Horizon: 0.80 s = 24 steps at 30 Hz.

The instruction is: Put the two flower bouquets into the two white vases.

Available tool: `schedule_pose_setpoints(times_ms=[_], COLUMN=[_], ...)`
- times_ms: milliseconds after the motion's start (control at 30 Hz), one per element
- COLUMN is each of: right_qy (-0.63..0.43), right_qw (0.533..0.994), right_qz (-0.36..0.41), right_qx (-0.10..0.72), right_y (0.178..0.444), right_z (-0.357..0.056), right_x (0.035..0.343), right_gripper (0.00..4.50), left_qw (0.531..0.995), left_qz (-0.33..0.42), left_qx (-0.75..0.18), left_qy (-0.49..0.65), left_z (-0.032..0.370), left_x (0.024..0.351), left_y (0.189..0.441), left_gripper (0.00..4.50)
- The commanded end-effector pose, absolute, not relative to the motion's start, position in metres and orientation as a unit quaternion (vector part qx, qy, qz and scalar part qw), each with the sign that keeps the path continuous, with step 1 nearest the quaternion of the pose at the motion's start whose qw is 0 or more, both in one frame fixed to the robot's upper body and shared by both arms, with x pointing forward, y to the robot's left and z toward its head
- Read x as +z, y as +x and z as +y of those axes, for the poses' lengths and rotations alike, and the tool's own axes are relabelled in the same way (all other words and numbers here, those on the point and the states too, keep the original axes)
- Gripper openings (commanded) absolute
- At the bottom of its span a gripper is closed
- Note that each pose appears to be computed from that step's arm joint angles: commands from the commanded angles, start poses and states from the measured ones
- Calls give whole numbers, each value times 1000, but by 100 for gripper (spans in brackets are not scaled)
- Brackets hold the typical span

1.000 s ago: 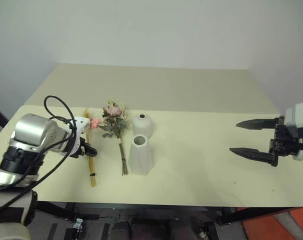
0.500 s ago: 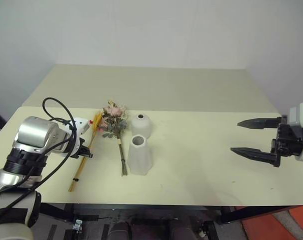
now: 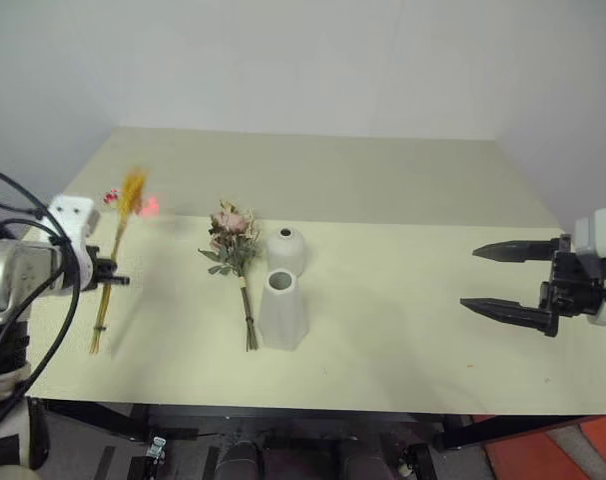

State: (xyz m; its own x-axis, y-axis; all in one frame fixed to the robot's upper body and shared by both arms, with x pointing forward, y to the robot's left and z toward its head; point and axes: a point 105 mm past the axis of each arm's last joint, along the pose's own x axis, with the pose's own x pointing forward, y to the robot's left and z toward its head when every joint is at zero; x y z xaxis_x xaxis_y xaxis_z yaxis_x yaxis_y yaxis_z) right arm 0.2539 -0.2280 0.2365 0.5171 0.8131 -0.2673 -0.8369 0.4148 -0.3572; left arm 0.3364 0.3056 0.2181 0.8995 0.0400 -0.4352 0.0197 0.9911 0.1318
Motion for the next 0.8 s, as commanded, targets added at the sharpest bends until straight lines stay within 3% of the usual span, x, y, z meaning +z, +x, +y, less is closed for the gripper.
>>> schedule_pose_setpoints(times_ms=[33,167,333,467,800], right_qy=[-233,-235,-237,-238,-238], right_qw=[840,841,842,843,852], right_qz=[5,-4,-15,-24,-33], right_qx=[490,488,485,482,465], right_y=[255,256,257,257,250], right_z=[-226,-225,-220,-215,-213], right_x=[245,248,249,250,252], right_gripper=[450,450,450,450,450], left_qw=[992,969,921,892,849], left_qz=[32,-110,-171,-187,-180], left_qx=[-78,-215,-350,-411,-496], left_qy=[99,60,19,-36,-24], left_z=[272,219,173,149,102], left_x=[278,317,338,342,319], left_y=[338,330,332,352,384], left_gripper=[2,2,2,2,2])
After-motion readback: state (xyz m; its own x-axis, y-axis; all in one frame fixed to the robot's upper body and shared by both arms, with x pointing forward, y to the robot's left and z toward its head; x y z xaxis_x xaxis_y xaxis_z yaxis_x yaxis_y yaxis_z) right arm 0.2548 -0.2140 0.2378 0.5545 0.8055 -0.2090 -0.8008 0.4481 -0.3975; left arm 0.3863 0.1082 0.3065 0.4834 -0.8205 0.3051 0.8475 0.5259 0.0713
